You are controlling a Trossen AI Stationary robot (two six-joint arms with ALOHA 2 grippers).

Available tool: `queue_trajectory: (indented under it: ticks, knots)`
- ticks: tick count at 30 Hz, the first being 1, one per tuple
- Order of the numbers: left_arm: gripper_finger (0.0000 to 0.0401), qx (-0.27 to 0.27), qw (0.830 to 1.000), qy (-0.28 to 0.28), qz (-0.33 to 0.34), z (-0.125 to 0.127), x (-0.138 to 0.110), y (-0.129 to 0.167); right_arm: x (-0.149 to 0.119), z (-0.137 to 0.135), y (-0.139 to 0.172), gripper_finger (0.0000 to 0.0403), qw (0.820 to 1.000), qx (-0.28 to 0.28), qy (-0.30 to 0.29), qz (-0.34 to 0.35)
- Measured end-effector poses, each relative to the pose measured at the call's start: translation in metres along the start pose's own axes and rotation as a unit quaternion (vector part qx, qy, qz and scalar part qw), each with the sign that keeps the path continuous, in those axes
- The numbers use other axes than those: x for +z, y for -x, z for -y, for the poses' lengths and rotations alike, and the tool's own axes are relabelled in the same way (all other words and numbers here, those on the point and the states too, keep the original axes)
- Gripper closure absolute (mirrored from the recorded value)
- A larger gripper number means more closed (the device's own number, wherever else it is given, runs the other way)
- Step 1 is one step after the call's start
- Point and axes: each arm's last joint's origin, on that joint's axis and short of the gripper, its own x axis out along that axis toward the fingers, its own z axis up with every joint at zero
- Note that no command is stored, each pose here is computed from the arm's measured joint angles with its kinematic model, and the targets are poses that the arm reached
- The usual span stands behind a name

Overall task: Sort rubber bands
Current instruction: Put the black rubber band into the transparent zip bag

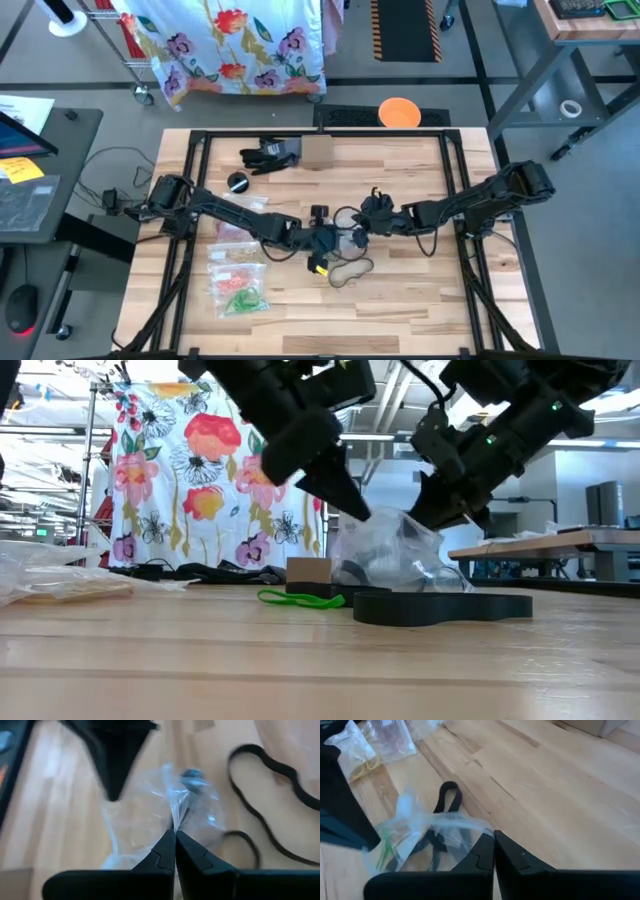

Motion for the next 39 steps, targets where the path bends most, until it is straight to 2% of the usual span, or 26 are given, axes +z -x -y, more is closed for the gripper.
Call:
queue_trajectory:
  ticks: [8, 13, 16, 19, 21, 27, 31, 39]
  knots:
    - [0.0401, 0.040, 0.999, 0.003, 0.023, -0.048, 0.001, -0.017, 0.006, 0.013, -0.004, 0.0403, 0.996, -0.076, -0.008, 0.037]
    - [0.0401, 0.033, 0.999, 0.013, 0.037, -0.073, -0.002, -0.024, 0.023, 0.036, -0.001, 0.0403, 0.984, -0.162, 0.001, 0.070]
    - [0.0401, 0.041, 0.998, 0.020, 0.034, -0.082, -0.004, -0.027, 0.036, 0.043, 0.008, 0.0403, 0.979, -0.179, 0.007, 0.098]
    - [0.0401, 0.045, 0.998, 0.022, 0.042, -0.085, -0.003, -0.027, 0.044, 0.043, 0.019, 0.0403, 0.979, -0.170, 0.011, 0.113]
    - [0.0401, 0.034, 0.998, 0.022, 0.045, -0.084, -0.002, -0.027, 0.043, 0.042, 0.019, 0.0403, 0.985, -0.145, 0.008, 0.094]
    - [0.0401, 0.008, 0.999, 0.038, 0.030, -0.074, -0.004, -0.025, 0.014, 0.034, -0.013, 0.0403, 0.993, -0.113, 0.000, 0.016]
    - [0.0401, -0.014, 0.999, 0.048, 0.012, -0.063, -0.006, -0.023, 0.002, 0.032, -0.032, 0.0403, 0.995, -0.102, -0.009, -0.004]
    - [0.0401, -0.033, 0.997, 0.072, -0.001, -0.037, -0.028, -0.026, 0.013, 0.025, -0.024, 0.0403, 0.999, -0.039, -0.020, 0.009]
